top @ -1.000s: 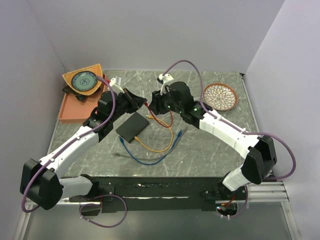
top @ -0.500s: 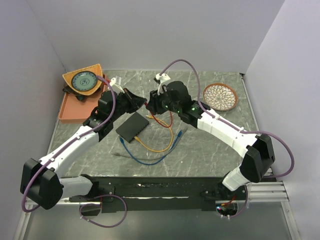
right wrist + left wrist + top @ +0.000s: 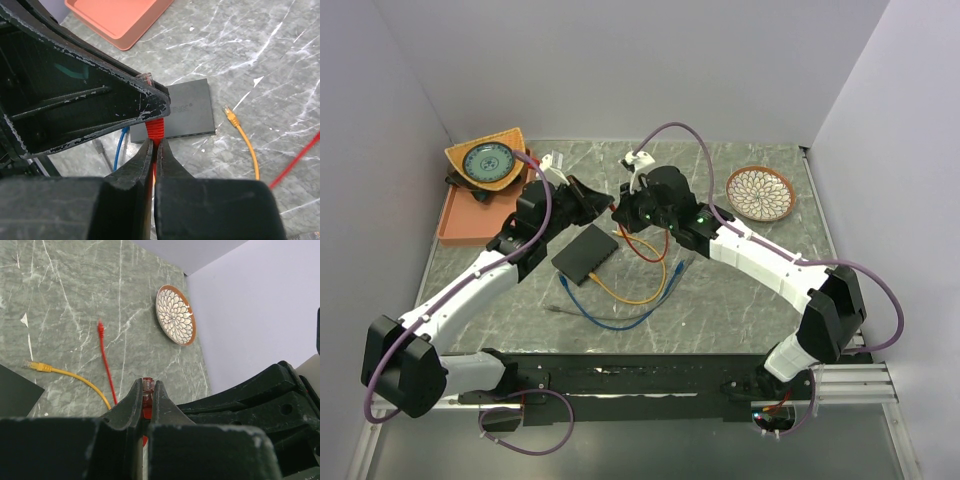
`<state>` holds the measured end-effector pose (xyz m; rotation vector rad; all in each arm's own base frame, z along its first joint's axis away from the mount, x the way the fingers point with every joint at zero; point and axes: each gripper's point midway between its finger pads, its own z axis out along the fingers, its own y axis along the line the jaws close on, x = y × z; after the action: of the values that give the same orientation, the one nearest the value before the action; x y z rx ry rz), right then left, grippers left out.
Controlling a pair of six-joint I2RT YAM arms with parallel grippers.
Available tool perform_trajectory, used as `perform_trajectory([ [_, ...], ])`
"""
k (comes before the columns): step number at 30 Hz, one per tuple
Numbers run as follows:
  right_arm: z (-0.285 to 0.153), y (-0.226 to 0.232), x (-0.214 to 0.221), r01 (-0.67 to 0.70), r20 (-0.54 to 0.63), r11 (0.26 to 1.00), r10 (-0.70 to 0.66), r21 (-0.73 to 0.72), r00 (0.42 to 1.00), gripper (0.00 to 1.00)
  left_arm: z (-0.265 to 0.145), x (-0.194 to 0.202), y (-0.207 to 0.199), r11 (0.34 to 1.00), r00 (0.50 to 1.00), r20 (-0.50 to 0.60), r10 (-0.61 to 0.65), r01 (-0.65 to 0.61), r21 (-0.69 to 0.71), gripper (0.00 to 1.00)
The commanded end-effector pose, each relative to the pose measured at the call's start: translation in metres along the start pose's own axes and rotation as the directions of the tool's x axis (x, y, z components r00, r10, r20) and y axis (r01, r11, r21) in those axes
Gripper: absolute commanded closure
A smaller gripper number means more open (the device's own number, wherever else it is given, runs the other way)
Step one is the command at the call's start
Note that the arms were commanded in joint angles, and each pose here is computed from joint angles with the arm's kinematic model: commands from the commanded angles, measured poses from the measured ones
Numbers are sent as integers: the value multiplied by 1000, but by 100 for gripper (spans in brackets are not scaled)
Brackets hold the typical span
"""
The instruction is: Insert the plug into the switch port
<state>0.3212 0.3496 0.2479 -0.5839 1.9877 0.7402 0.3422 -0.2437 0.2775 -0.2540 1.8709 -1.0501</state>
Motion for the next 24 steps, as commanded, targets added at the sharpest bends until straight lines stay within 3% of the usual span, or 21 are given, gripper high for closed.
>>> perform_trajectory([
  [1,-8,-1,-34,0,112,999,-4,39,994,100,-1,-14,-20,998,999,33,1,-3,56,99],
  [3,-9,-2,-34,3,121,999,-7,40,993,100,-1,-14,-20,999,999,35,5,-7,53,99],
  [5,-12,-3,-33,12,116,999,-18,47,993,100,0,-16,-18,999,999,39,7,-9,39,88],
  [6,-12,-4,-32,15,111,999,-21,47,994,100,1,-17,-14,1000,999,45,14,-15,25,80],
  [7,-14,-4,-33,28,111,998,-33,49,993,100,1,-17,-13,1000,999,45,16,-17,16,57],
  [8,-14,-5,-30,34,102,998,-39,54,994,100,2,-19,-12,1000,999,49,20,-21,8,47],
  [12,-17,-11,-18,54,73,996,-60,70,996,100,6,-33,0,999,998,37,45,-44,-29,31],
  [16,-18,-15,0,81,29,995,-83,65,996,100,5,-52,7,996,995,64,76,-73,-51,25],
  [24,-9,-18,45,149,-113,989,-147,11,983,100,10,-75,46,985,993,39,109,-103,-136,24],
])
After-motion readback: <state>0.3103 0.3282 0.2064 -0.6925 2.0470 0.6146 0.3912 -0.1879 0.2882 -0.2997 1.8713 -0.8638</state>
